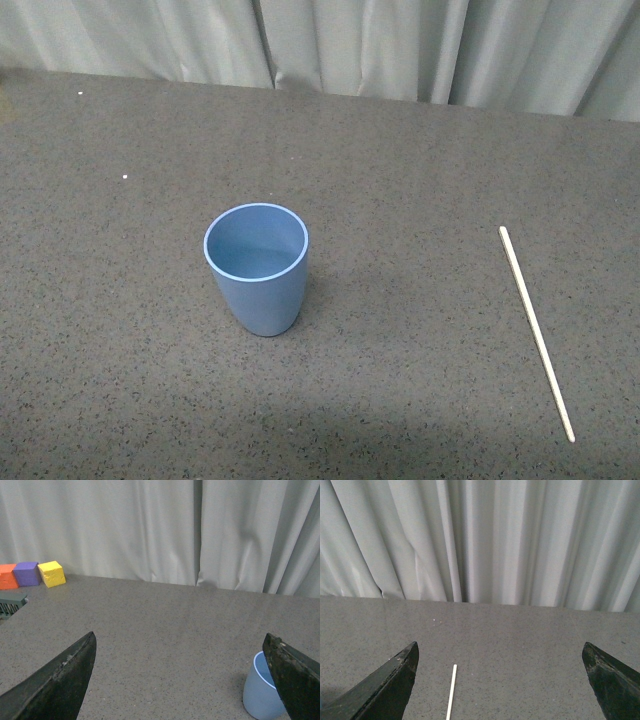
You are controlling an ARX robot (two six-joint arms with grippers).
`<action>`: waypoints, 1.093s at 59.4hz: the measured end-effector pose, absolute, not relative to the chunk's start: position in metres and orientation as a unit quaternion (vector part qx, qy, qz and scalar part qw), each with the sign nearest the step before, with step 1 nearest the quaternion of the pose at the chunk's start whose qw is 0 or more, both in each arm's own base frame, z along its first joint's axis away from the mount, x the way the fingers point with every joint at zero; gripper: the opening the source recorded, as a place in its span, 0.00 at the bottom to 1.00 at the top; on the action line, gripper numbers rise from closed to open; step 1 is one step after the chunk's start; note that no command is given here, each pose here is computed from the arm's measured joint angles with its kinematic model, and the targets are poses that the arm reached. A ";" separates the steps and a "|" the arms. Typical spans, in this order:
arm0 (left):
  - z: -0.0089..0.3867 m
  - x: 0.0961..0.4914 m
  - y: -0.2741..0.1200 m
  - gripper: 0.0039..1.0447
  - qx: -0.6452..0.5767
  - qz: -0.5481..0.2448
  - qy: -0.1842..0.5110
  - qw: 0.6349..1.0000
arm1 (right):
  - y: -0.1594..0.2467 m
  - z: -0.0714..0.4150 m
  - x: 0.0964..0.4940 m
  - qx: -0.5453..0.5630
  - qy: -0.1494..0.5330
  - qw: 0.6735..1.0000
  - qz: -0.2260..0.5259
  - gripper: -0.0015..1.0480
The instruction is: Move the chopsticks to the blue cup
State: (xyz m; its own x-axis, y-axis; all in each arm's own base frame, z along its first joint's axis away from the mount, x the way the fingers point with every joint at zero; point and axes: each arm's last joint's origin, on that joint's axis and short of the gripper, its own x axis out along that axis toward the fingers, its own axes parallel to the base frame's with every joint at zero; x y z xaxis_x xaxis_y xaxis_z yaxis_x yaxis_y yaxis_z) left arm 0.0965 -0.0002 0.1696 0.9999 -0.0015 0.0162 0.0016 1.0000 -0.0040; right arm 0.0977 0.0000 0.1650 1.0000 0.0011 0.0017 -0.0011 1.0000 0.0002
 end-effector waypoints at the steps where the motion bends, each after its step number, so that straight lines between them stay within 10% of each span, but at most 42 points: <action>1: 0.170 0.097 0.000 0.94 -0.002 -0.001 -0.008 1.000 | 0.000 0.165 0.098 0.000 -0.001 1.000 0.001 0.91; 57: 0.170 0.097 0.000 0.94 -0.002 -0.001 -0.008 1.000 | 0.000 0.165 0.098 0.000 -0.001 1.000 0.001 0.91; 65: 0.170 0.097 0.000 0.94 -0.002 0.000 -0.008 1.000 | 0.003 0.162 0.107 -0.093 0.146 0.983 -0.068 0.91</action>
